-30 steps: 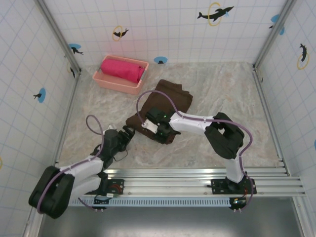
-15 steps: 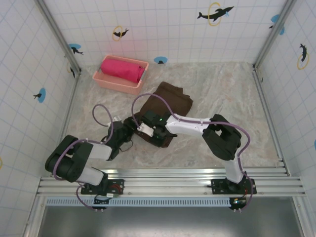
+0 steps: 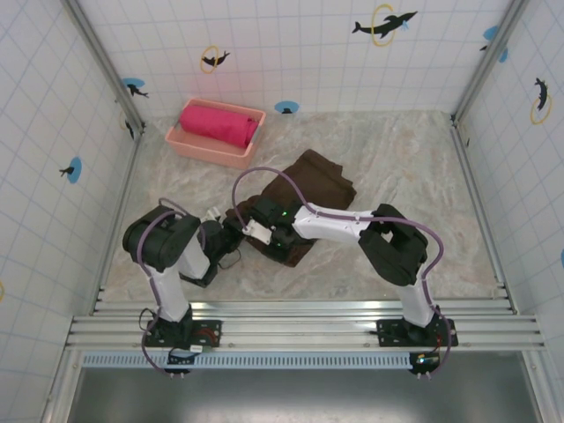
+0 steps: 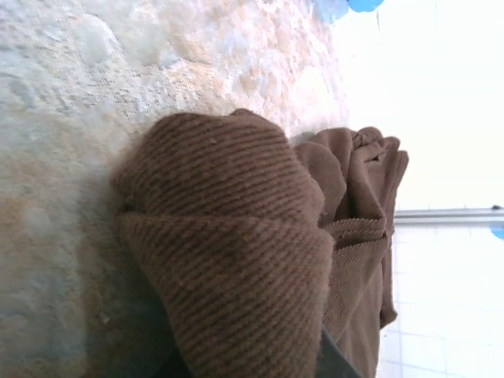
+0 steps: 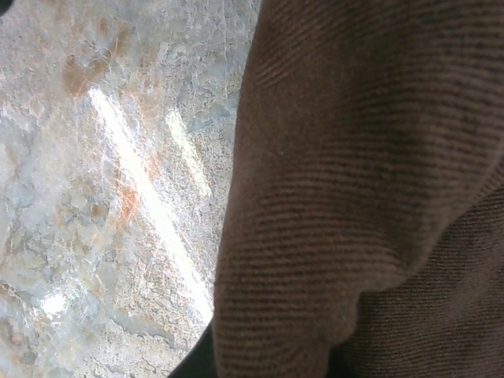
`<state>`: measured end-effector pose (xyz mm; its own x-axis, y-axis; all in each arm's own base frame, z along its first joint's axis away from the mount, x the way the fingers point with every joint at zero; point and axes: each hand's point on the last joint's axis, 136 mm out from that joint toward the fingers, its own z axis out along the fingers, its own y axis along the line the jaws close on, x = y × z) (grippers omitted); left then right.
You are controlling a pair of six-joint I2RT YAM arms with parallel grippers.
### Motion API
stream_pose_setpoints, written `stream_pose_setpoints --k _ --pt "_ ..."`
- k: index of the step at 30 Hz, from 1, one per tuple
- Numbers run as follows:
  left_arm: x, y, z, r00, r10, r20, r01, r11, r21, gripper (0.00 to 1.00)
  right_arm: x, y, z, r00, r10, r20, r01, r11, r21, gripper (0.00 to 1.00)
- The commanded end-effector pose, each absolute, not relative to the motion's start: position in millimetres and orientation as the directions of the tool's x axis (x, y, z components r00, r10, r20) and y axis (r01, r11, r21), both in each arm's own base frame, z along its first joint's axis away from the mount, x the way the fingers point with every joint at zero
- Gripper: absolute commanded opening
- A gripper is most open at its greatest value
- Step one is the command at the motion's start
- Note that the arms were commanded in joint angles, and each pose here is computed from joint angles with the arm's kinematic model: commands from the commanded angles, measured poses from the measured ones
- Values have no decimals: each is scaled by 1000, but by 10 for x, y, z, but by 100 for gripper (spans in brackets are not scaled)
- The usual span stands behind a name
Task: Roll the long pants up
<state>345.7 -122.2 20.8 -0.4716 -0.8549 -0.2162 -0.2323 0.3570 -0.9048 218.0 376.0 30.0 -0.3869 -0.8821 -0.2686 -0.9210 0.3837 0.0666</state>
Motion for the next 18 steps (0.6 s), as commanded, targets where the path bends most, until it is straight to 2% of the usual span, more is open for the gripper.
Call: stream_pose_setpoints --k 1,3,4,7,9,12,13,15,18 --pt "3112 -1207 -337 -536 -830 -155 -377 400 -835 0 1984 3511 6 -394 -910 -130 -917 380 125 0" --pt "3043 -1172 -350 -539 -828 -155 -403 415 -816 0 2051 3483 41 -403 -905 -137 -914 391 107 0" --pt "3011 -1177 -352 -551 -820 -153 -414 428 -803 0 2094 3464 73 -409 -901 -142 -912 399 95 5" --pt "2941 -1219 -345 -604 -784 -142 -449 482 -753 0 2234 3404 219 -422 -890 -173 -905 425 18 47" --pt "2854 -1187 -319 -622 -771 -135 -495 521 -696 0 2309 3365 351 -428 -881 -199 -897 441 -24 60" --pt "2676 -1038 -136 -659 -734 -163 -566 627 -535 0 2403 3313 606 -434 -865 -252 -882 465 -75 67" --pt "2618 -958 -20 -669 -721 -182 -581 660 -477 0 2431 3286 698 -437 -858 -270 -875 475 -93 75" --pt "2485 -855 115 -676 -718 -167 -620 676 -398 0 2466 3255 884 -436 -845 -308 -864 489 -120 80" --pt "2266 -813 147 -692 -717 -87 -673 683 -284 0 2501 3195 1158 -433 -825 -363 -844 513 -159 98"
